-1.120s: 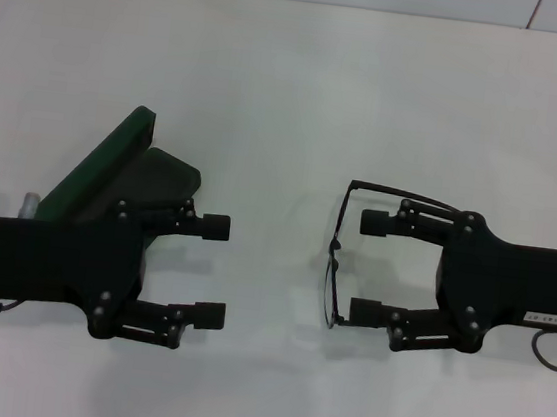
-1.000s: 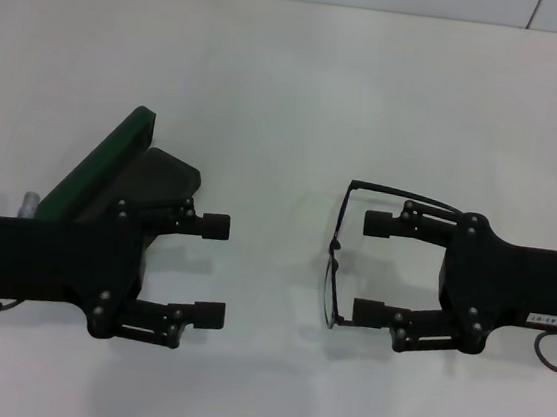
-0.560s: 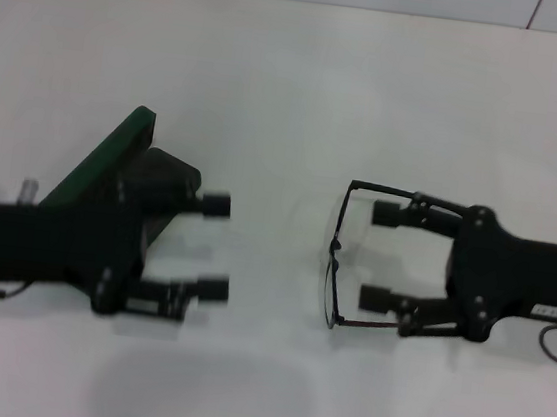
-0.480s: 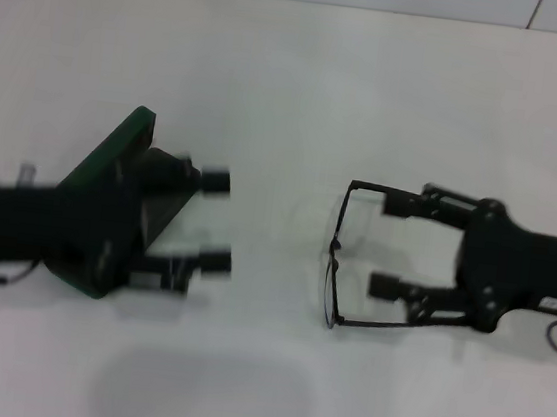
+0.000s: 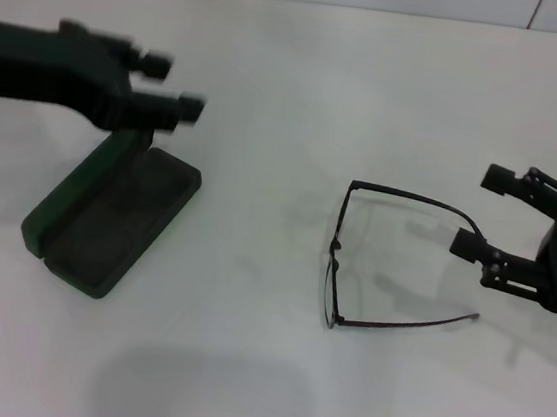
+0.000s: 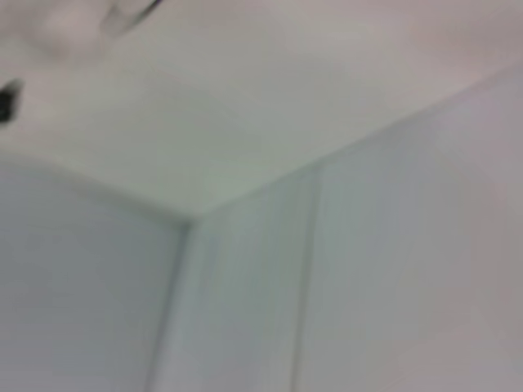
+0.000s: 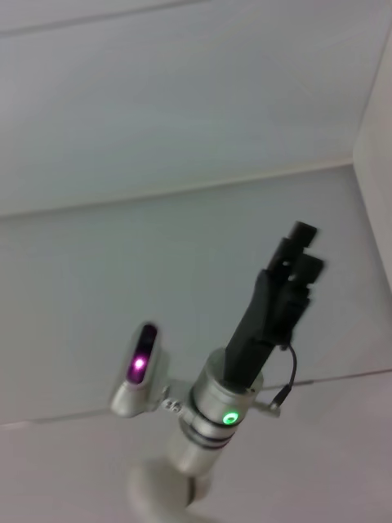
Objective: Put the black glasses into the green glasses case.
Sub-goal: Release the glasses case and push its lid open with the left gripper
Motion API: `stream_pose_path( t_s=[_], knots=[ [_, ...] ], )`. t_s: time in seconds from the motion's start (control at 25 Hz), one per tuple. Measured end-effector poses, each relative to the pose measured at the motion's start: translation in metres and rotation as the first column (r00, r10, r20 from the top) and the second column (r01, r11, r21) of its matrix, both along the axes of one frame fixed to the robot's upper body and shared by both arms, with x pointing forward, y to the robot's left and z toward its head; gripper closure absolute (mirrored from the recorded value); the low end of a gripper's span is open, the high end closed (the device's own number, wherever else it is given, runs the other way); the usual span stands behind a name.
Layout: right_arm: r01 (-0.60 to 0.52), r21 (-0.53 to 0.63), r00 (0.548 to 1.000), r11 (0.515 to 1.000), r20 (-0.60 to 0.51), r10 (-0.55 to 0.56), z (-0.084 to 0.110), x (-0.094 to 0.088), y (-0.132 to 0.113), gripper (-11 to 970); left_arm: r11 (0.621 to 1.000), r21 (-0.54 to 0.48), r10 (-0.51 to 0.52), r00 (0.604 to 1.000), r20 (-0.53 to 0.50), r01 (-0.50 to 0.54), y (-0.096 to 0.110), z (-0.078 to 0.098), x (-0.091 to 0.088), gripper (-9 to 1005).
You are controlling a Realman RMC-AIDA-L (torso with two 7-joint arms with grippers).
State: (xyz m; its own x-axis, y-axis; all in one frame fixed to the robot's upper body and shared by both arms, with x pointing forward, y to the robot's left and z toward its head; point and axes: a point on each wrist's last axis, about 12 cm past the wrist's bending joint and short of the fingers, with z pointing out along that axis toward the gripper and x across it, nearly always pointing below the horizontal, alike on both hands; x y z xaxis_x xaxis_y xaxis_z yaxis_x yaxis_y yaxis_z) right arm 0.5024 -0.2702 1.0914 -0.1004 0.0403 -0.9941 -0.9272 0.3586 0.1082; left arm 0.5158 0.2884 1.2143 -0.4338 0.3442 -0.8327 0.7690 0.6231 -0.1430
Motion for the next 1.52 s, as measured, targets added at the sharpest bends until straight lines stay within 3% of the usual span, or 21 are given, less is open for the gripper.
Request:
stream_pose_path(
  t_s=[0.08,0.16,0.28,0.36,1.04,1.28,1.52],
  knots=[
    [0.012,0.005,1.0,1.0,-0.015,-0.012,-0.004,-0.002,-0.001,90,0.973,0.213,0.109,0.992,-0.065,-0.093,-0.01,0.003,0.006,330],
    [0.013,0.009,1.0,1.0,-0.024,-0.013,-0.008,-0.001,0.001,90,0.906,0.383,0.223,0.972,-0.073,-0.18,-0.016,0.003,0.013,345],
    [0.008,0.01,1.0,1.0,-0.024,-0.008,-0.009,0.0,0.004,90,0.808,0.537,0.318,0.947,-0.05,-0.243,-0.023,-0.002,0.019,353],
    [0.002,0.01,1.0,1.0,-0.023,-0.002,-0.009,0.002,0.006,90,0.783,0.567,0.338,0.94,-0.042,-0.256,-0.025,-0.003,0.021,358],
    [0.0,0.019,1.0,1.0,-0.01,0.0,-0.01,0.003,0.009,90,0.829,0.529,0.317,0.932,-0.178,-0.181,-0.041,-0.023,0.03,402],
    [0.002,0.023,1.0,1.0,-0.024,-0.002,-0.012,0.002,0.01,90,0.808,0.563,0.351,0.91,-0.222,-0.174,-0.04,-0.035,0.039,417],
    [0.005,0.024,1.0,1.0,-0.027,-0.004,-0.013,0.001,0.009,90,0.784,0.591,0.389,0.892,-0.229,-0.19,-0.039,-0.035,0.039,433]
  ],
)
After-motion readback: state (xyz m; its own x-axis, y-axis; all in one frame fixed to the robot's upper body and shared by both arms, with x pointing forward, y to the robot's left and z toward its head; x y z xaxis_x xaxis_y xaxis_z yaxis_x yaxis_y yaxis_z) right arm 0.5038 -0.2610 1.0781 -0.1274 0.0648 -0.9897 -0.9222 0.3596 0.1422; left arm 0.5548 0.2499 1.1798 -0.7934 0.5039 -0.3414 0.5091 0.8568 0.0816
